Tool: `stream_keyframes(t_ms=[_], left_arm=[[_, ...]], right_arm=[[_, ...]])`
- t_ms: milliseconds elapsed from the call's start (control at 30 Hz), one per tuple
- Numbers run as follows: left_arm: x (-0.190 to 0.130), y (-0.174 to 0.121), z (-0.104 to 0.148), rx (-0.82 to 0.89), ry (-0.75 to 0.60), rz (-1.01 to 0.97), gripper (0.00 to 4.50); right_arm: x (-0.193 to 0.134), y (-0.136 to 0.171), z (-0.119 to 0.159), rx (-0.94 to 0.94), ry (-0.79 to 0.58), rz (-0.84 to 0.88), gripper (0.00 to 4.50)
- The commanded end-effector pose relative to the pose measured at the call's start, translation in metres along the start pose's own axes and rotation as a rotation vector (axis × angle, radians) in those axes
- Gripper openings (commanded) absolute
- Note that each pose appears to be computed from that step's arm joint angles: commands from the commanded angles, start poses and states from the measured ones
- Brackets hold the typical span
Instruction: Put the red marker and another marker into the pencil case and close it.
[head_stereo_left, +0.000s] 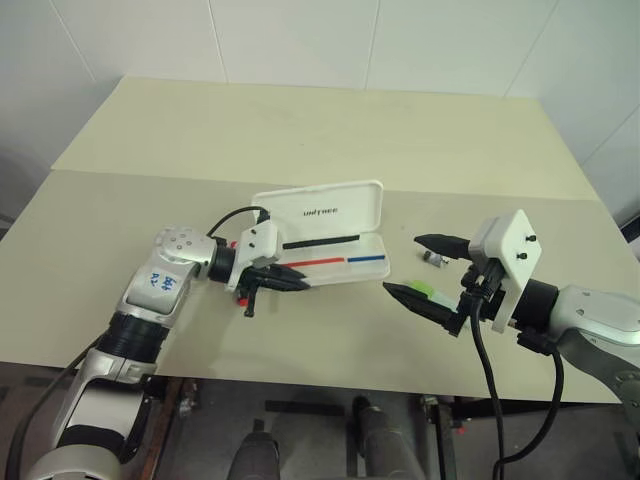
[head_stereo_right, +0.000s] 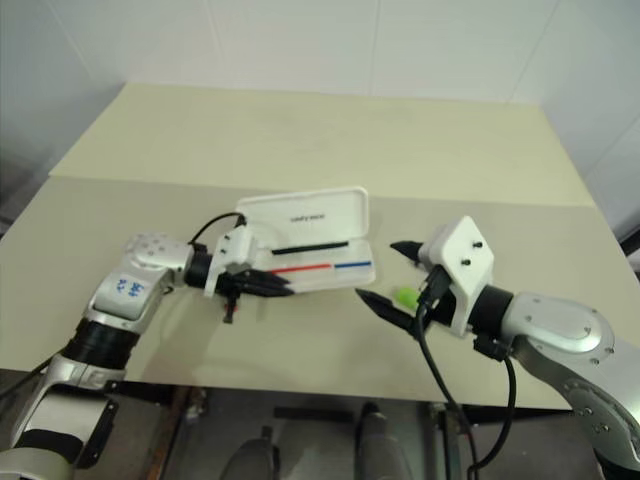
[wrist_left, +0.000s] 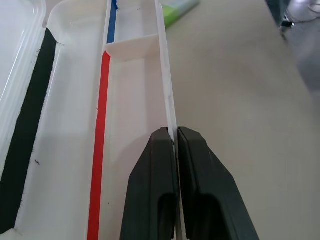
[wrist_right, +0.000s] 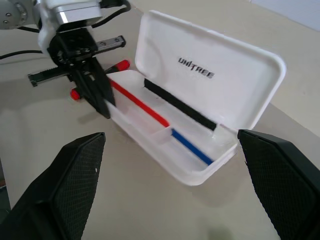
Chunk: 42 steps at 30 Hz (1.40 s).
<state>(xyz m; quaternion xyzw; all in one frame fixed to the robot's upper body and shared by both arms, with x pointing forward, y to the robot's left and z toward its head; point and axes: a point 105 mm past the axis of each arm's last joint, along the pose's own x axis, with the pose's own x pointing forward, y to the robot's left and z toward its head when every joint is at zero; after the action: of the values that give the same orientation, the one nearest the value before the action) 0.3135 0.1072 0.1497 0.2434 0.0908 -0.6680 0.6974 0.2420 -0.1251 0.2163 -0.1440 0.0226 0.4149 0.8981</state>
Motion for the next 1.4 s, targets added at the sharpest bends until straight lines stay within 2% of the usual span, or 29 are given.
stream_keyframes(t_ms=[33,267,700,1033,1400], left_arm=[[-0.003,-0.009,0.011,0.084,-0.013,-0.034,0.02],[-0.003,-0.022,-0.001,0.139,0.03,-0.086,0.02],[0.005,-0.017,-0.03,0.199,0.113,-0.027,0.02],[0.019,-0.02,-0.041,0.238,0.093,0.007,0.02],[0.033,-0.021,-0.036,0.211,0.001,0.013,0.02]], right_arm=[[-0.004,0.002,0.009,-0.04,-0.025,-0.005,4.5],[-0.002,0.002,0.008,-0.038,-0.026,-0.001,4.5],[-0.001,0.003,0.007,-0.037,-0.027,-0.009,4.5],[-0.001,0.007,0.003,-0.022,-0.013,0.007,4.5],[-0.002,0.012,0.001,-0.013,-0.006,0.027,4.5]])
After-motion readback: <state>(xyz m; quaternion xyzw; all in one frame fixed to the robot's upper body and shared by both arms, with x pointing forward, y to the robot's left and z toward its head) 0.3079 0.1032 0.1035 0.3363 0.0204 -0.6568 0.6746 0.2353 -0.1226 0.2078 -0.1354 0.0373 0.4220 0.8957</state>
